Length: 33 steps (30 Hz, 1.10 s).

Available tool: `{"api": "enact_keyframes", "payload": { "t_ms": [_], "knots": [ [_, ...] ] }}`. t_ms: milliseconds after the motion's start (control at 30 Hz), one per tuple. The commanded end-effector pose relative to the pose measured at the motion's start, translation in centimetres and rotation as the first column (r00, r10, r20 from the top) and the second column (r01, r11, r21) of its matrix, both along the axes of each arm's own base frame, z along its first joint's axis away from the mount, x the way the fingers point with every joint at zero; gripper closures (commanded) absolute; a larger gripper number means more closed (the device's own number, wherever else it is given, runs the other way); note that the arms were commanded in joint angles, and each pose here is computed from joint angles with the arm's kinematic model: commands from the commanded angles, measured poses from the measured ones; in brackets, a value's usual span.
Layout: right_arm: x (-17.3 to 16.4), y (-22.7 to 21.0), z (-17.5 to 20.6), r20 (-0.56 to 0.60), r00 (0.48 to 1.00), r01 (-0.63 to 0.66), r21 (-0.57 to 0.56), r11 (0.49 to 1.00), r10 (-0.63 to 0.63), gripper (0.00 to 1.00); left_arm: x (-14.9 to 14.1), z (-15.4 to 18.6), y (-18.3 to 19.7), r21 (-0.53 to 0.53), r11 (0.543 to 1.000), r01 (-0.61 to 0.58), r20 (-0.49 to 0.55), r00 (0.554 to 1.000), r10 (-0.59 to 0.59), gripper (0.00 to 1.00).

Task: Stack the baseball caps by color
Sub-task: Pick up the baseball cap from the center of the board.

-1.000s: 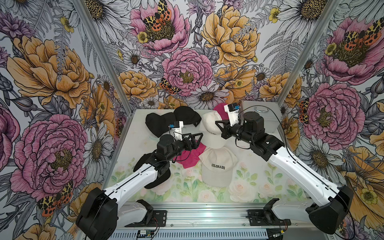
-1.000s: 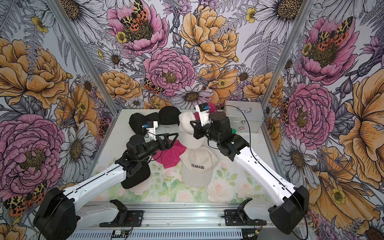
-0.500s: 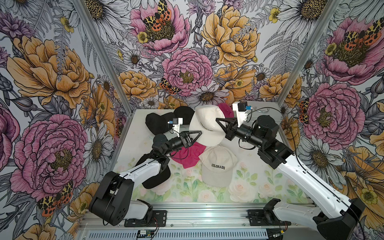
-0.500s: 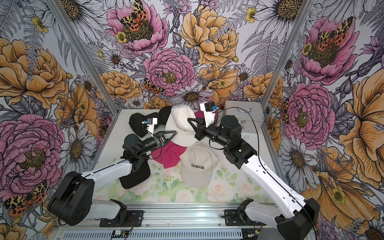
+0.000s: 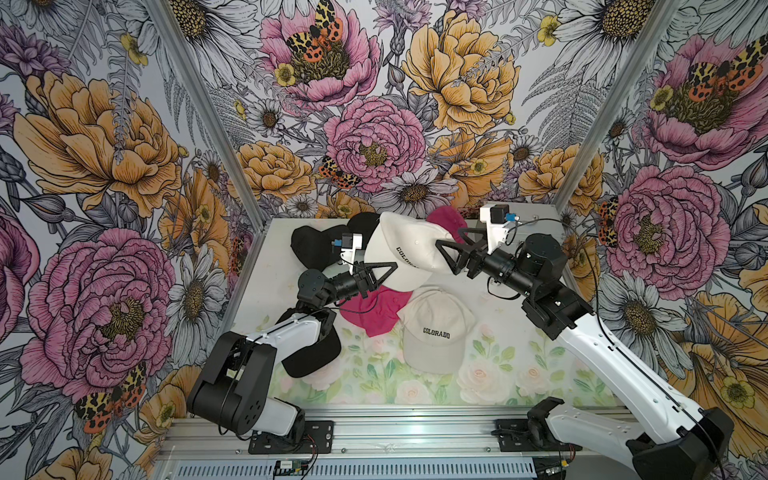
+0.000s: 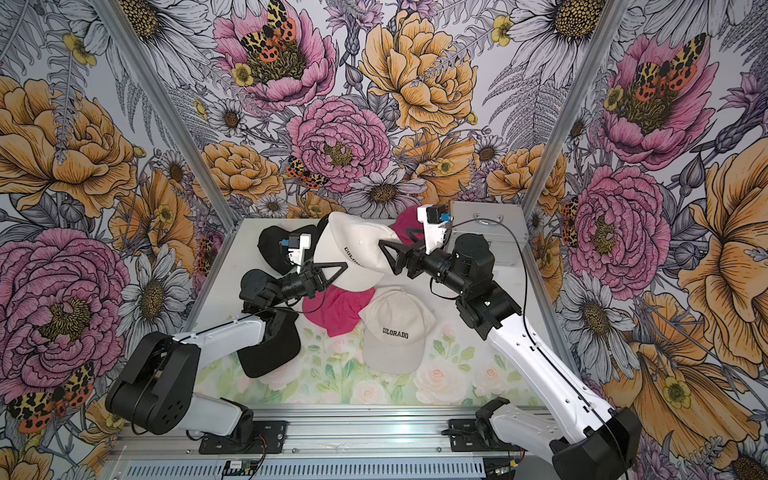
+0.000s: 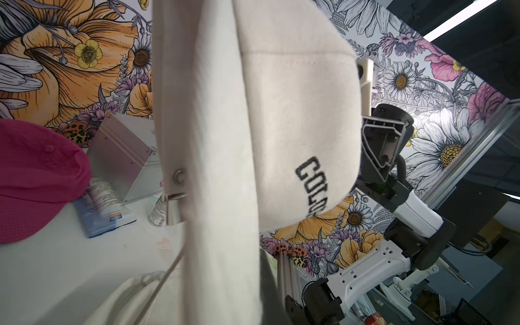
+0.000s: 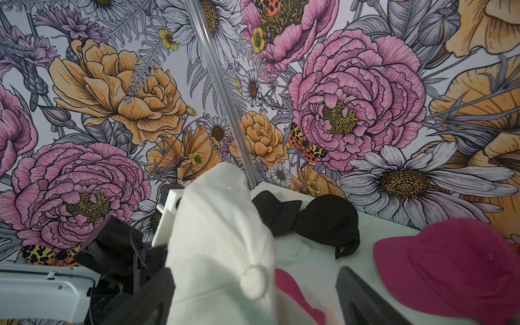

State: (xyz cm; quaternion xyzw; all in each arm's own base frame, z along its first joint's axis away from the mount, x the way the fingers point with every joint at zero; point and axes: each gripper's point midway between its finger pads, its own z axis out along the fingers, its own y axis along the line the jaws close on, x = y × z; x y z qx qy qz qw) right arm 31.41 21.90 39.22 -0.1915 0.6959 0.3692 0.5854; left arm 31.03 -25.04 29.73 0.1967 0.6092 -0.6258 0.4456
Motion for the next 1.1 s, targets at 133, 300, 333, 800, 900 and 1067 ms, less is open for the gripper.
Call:
{"api": "enact_keyframes", "payload": {
  "t_ms": [133,300,333,800,900,1067],
  "knots": [
    [-3.5,0.6,-2.2,0.019,0.972,-0.232,-0.094,0.968,0.235,0.01,-1.0,1.4,-0.4,0.139,0.982,0.124,0.149,0.978,-0.145,1.00],
    [-2.5,1.3,-4.1,-0.076,0.969,-0.243,-0.091,0.966,0.237,0.01,-1.0,1.0,-0.7,0.223,0.971,0.088,0.153,0.980,-0.124,1.00],
    [-2.8,1.8,-4.1,-0.087,0.958,-0.279,-0.081,0.957,0.272,0.01,-1.1,0.9,-1.1,0.237,0.967,0.095,0.150,0.980,-0.133,1.00],
    [-5.1,6.5,-3.7,-0.018,0.887,-0.458,-0.144,0.877,0.461,0.05,0.6,-0.1,-3.2,0.266,0.961,0.076,0.074,0.992,-0.099,1.00],
    [-4.9,6.0,-3.4,0.007,0.908,-0.412,-0.164,0.896,0.419,0.09,1.2,-0.2,-2.6,0.265,0.963,0.056,0.064,0.995,-0.075,1.00],
    [-5.7,5.8,-2.8,0.031,0.896,-0.432,-0.164,0.887,0.442,0.23,1.8,-0.5,-1.6,0.268,0.963,0.011,0.059,0.998,-0.028,1.00]
  ]
}}
